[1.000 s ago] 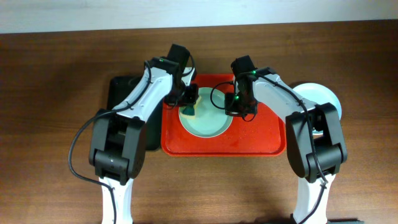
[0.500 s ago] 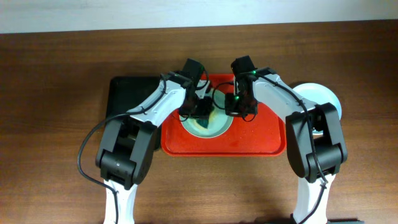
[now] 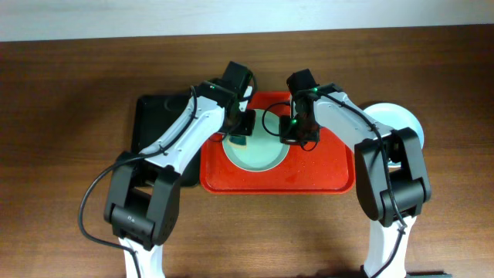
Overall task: Clean dirty plates on tray and stack at the side
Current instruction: 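Scrub the light-blue plate with the sponge in the left gripper, then return the sponge to the black tray and retract the left gripper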
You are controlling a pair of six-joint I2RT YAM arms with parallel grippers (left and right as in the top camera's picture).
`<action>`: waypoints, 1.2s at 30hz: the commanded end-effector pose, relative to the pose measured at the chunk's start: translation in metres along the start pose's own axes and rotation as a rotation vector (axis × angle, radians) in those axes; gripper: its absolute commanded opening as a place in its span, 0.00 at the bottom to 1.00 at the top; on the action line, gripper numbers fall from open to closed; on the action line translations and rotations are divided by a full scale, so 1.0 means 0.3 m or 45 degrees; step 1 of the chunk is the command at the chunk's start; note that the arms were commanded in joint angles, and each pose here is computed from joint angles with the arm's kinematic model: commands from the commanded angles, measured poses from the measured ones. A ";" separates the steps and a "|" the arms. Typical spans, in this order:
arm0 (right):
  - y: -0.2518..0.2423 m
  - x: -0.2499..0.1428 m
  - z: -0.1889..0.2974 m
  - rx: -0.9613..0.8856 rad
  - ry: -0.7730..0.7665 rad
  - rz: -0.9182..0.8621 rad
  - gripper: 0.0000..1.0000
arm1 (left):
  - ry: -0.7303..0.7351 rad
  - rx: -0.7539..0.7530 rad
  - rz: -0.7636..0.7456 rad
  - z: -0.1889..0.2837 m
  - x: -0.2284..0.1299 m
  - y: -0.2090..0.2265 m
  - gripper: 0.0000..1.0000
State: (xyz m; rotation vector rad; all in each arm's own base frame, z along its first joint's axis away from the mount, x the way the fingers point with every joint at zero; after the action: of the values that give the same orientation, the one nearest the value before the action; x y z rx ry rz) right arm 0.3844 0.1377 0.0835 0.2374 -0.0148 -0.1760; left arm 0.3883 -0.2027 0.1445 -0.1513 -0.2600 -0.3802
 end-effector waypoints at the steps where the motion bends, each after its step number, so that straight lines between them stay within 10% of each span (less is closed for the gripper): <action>1: -0.027 -0.038 -0.052 -0.077 0.057 -0.009 0.05 | -0.018 0.096 0.015 -0.008 0.011 0.019 0.00; 20: -0.036 -0.043 -0.059 -0.096 0.057 -0.009 0.05 | 0.059 -0.398 0.062 -0.136 0.030 -0.091 0.00; 36: -0.039 -0.042 -0.059 -0.109 0.051 -0.008 0.05 | -0.061 0.371 0.189 0.170 0.019 0.325 0.00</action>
State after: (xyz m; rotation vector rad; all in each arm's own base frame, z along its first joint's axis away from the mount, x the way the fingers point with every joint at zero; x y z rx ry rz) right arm 0.3837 0.1375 0.0831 0.2376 -0.0163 -0.1759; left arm 0.4104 -0.1438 0.1760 -0.0100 -0.3249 -0.2496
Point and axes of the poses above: each gripper's point midway between its finger pads, its own z axis back along the fingers, its own y axis along the line the jaws close on, x = y × z, the point moved 8 cm from there along z, back along the fingers, and after that the axes turned 8 degrees about -z, right-handed, at the moved point
